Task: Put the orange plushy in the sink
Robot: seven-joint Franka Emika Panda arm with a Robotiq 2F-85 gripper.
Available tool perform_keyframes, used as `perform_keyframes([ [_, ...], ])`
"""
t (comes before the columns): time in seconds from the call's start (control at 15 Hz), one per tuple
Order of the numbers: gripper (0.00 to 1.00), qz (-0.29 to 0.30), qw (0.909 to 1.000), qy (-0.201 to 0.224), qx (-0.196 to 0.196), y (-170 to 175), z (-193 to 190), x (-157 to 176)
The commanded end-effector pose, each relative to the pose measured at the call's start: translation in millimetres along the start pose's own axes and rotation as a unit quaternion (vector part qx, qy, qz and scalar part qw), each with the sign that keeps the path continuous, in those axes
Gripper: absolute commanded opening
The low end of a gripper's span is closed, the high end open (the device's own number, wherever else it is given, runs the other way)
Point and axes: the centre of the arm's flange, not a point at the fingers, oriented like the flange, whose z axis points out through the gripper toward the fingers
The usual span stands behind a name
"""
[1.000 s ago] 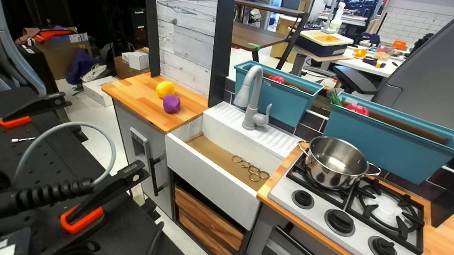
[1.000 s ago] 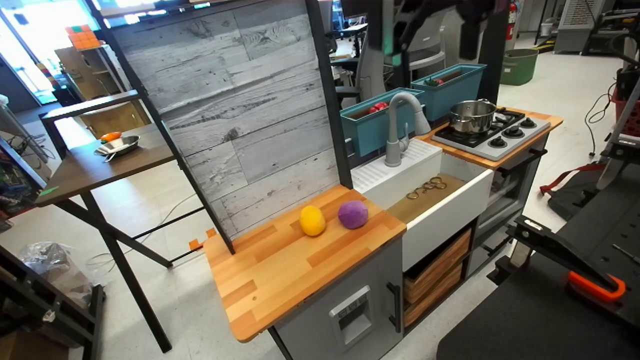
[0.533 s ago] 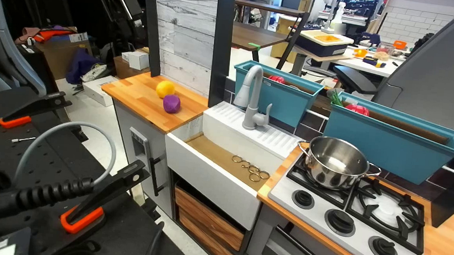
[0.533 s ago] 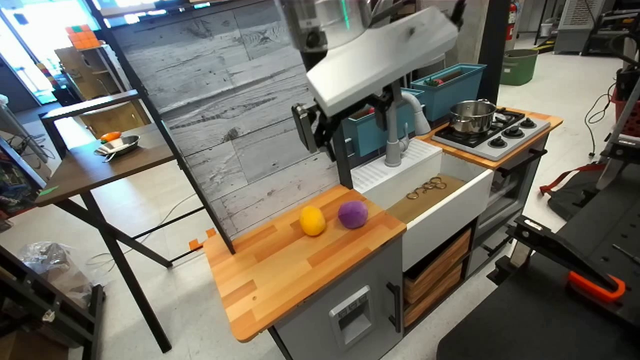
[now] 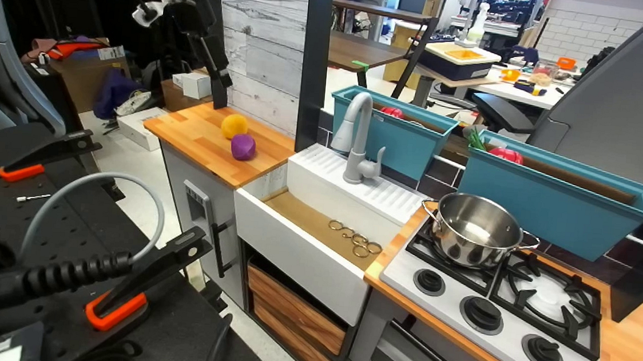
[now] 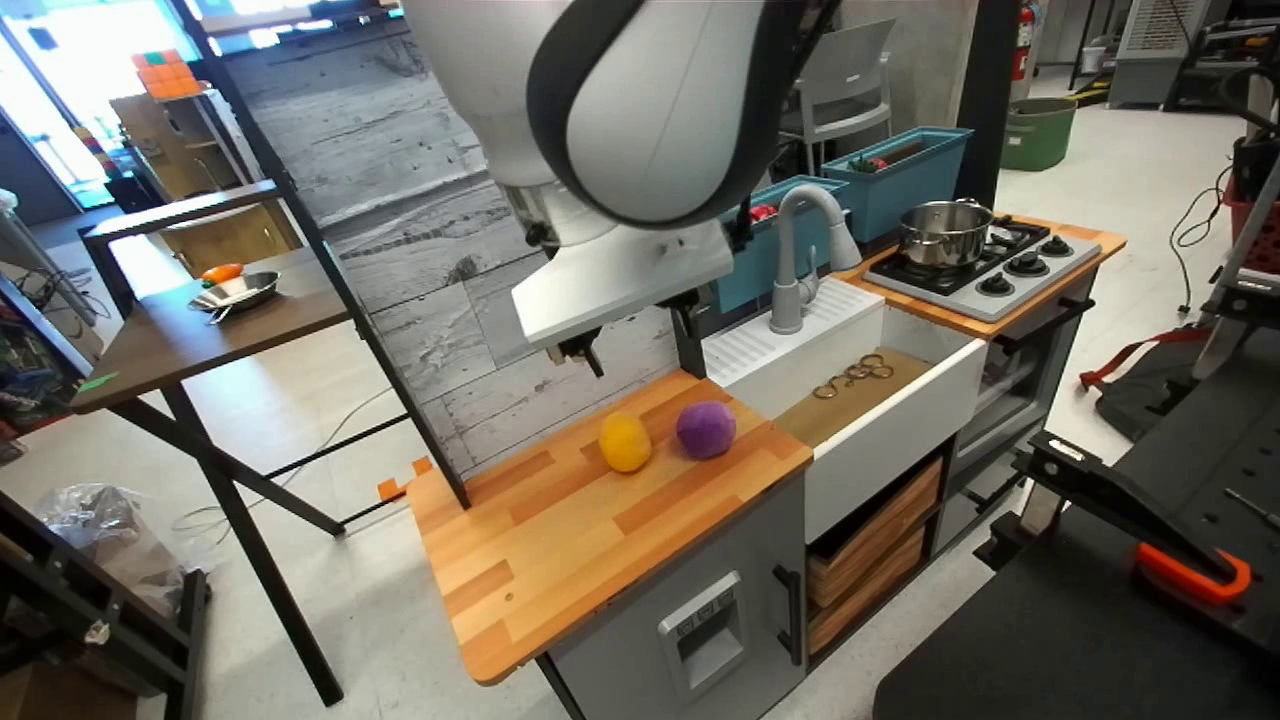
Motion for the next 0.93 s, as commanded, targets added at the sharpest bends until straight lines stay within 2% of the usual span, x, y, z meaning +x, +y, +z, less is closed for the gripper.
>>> perform_keyframes([
  [0.0,1.00,0.035,0.9992,-0.018,0.010,-39.5,34.0,13.7],
  [0.33,1.00,0.059,0.9975,-0.037,0.015,-62.2,67.8,12.4],
  [0.87,1.00,0.077,0.9943,-0.069,-0.026,-70.0,122.8,11.6],
])
